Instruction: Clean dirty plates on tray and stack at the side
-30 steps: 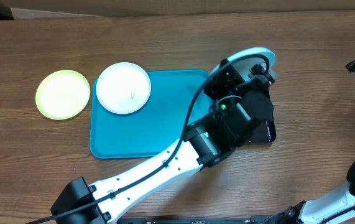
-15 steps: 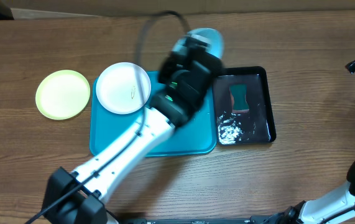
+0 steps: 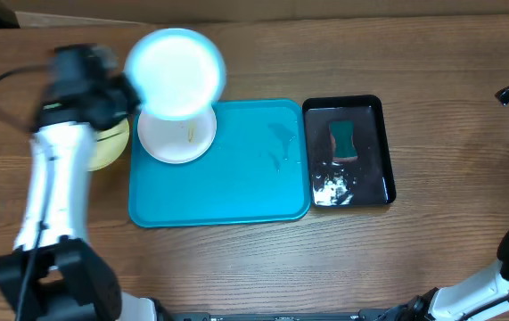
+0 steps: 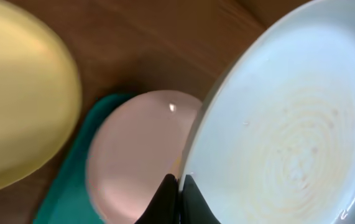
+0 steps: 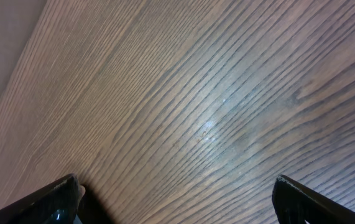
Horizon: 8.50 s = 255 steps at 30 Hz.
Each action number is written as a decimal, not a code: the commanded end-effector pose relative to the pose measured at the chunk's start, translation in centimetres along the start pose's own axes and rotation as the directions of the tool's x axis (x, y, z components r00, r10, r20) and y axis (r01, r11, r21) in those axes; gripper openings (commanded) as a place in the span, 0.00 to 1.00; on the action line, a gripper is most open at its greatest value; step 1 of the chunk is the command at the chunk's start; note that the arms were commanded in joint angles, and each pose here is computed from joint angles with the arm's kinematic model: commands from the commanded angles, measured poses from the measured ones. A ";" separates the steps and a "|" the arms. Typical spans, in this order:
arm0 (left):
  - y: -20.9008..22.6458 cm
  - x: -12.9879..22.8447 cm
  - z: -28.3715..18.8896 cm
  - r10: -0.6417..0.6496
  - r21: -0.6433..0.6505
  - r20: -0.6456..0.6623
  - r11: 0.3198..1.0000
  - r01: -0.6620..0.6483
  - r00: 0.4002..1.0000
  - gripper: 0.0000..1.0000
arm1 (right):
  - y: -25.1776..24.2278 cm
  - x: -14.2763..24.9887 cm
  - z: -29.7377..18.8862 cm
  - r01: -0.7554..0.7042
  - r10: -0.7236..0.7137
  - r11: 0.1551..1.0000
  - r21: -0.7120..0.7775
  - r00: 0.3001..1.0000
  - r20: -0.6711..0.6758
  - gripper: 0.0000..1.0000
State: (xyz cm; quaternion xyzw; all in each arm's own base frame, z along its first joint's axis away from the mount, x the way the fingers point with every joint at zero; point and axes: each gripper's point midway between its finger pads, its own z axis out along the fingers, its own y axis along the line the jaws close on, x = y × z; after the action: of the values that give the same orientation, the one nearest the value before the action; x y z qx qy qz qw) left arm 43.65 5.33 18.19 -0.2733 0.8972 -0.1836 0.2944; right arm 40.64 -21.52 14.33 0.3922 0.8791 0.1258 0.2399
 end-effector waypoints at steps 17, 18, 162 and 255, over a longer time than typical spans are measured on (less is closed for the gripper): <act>23.6 -0.4 -8.0 -0.453 -0.348 0.217 0.792 0.502 0.864 0.04 | 0.5 -0.6 -0.9 0.003 -0.002 1.000 -0.013 1.000 0.027 1.00; 23.5 -0.4 -7.4 -0.444 -0.344 0.215 0.799 0.493 0.870 0.04 | 0.5 -0.6 -0.9 0.003 -0.002 1.000 -0.014 1.000 0.027 1.00; 0.1 20.3 10.5 0.173 -0.152 -0.636 0.927 -0.342 0.752 0.21 | 0.5 -0.6 -0.9 0.003 -0.002 1.000 -0.014 1.000 0.028 1.00; -1.5 21.8 10.9 0.301 -0.097 -0.640 0.881 -0.463 0.707 0.30 | 15.6 28.4 11.3 0.781 -0.778 0.621 -0.067 0.603 -0.177 0.23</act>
State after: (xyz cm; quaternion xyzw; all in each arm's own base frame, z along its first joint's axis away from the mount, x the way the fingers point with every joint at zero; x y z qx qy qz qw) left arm 36.48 -10.82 1.89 -0.0400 0.9953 -0.0876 -0.0085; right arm 39.82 10.58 1.57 -0.0445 0.9827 0.0363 0.1762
